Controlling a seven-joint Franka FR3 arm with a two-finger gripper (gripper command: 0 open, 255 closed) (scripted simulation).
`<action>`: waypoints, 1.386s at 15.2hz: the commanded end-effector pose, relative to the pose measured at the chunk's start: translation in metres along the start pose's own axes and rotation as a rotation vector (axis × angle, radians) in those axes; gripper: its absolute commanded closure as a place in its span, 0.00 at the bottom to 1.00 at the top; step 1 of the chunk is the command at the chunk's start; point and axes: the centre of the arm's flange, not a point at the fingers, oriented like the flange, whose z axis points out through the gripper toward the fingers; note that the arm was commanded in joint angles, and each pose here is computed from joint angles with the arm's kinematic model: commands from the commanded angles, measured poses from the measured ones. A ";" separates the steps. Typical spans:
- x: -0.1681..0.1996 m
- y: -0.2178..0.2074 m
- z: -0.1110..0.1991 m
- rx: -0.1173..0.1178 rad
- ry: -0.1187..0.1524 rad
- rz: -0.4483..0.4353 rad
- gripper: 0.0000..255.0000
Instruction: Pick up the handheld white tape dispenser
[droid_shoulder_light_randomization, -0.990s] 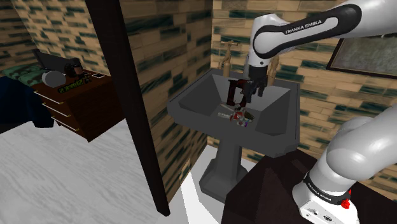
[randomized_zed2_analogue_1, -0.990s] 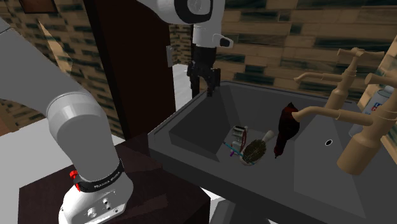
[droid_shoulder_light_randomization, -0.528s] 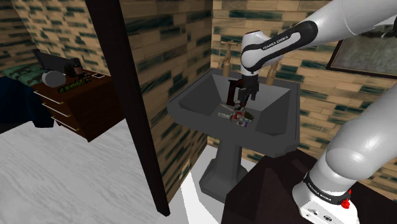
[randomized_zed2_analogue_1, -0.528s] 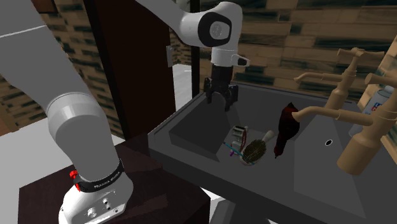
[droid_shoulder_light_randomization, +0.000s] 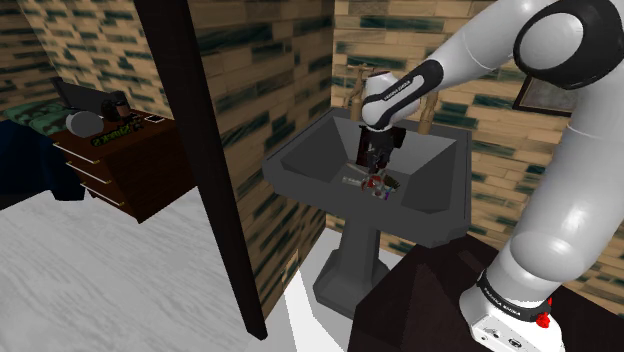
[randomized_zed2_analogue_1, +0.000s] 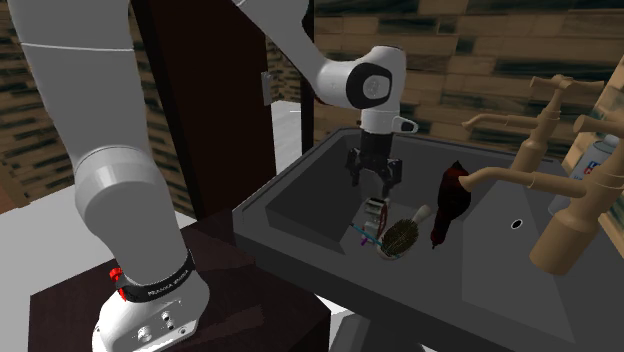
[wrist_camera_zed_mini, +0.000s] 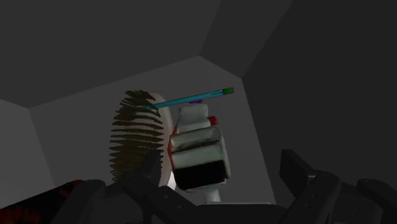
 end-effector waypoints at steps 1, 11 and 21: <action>0.016 0.010 0.017 -0.014 -0.004 -0.013 0.00; 0.029 0.011 0.063 -0.019 -0.006 -0.018 0.00; 0.029 0.011 0.063 -0.019 -0.006 -0.018 1.00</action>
